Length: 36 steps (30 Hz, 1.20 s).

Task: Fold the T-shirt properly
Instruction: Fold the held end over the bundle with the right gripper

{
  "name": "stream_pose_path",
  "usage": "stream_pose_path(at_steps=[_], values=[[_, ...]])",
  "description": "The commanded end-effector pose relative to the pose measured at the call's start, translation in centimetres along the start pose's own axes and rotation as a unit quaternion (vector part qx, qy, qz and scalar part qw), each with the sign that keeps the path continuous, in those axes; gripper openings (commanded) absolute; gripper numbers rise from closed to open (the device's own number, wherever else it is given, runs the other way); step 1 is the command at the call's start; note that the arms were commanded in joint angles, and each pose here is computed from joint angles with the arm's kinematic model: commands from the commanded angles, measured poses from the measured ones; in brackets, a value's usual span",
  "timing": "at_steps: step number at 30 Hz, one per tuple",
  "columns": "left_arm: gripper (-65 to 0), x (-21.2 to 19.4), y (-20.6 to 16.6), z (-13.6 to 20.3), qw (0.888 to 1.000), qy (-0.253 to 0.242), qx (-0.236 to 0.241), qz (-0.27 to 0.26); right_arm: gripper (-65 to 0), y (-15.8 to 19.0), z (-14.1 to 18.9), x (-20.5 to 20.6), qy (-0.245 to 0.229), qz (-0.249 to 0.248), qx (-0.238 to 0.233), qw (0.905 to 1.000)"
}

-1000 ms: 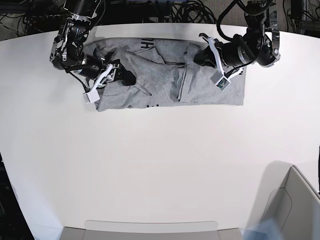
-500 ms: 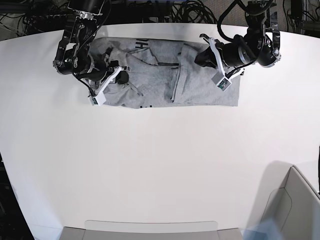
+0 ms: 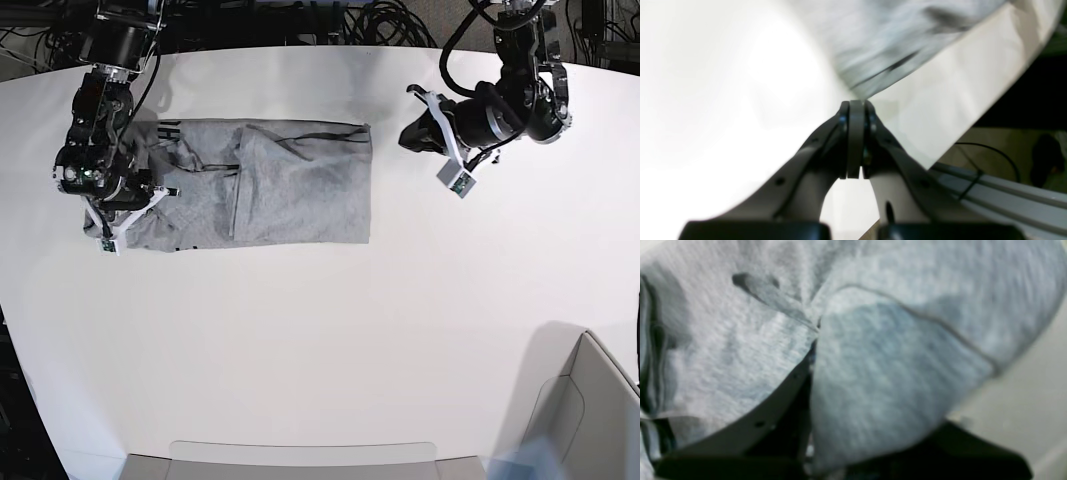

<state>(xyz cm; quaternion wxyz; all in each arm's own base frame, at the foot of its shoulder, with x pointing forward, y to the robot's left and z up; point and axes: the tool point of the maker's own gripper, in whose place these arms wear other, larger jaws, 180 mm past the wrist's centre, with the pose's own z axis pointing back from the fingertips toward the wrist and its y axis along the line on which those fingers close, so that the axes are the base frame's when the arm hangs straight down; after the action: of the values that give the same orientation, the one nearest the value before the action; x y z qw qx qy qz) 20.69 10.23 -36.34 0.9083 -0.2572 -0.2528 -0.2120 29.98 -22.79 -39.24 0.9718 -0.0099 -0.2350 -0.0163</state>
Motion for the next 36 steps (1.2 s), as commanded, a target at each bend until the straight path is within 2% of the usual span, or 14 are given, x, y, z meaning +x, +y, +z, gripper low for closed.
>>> stream_pose_path(at_steps=[1,4,10,14,19,22,30,36], values=[[-65.0,0.7,0.6,0.8,1.000,-0.016,0.008,0.000,-65.0,0.8,1.1,2.2,-0.037,0.019,-0.011,0.9991],[-65.0,0.8,2.1,1.8,0.999,-0.025,0.033,0.013,-65.0,3.1,2.0,2.0,-0.047,0.056,-0.043,0.9964],[-65.0,0.2,3.7,3.0,0.998,-0.019,0.060,0.026,-65.0,8.0,5.9,4.3,-0.122,0.103,-0.073,0.9845],[-65.0,0.4,3.9,3.0,0.998,-0.021,0.061,0.026,-65.0,10.8,7.2,4.5,-0.123,0.160,-0.103,0.9740],[-65.0,-0.1,3.9,2.9,0.998,-0.016,0.060,0.031,-65.0,15.3,8.1,4.5,-0.141,0.216,-0.104,0.9605],[-65.0,-0.6,4.1,2.6,0.997,-0.010,0.057,0.041,-65.0,17.3,8.1,4.2,-0.142,0.239,-0.101,0.9552],[-65.0,-2.8,5.4,2.1,0.996,0.018,0.054,0.071,-65.0,20.8,5.9,2.3,-0.107,0.303,-0.097,0.9420],[-65.0,-2.9,5.5,2.2,0.996,0.020,0.056,0.070,-65.0,22.8,5.8,2.6,-0.116,0.333,-0.087,0.9317]])
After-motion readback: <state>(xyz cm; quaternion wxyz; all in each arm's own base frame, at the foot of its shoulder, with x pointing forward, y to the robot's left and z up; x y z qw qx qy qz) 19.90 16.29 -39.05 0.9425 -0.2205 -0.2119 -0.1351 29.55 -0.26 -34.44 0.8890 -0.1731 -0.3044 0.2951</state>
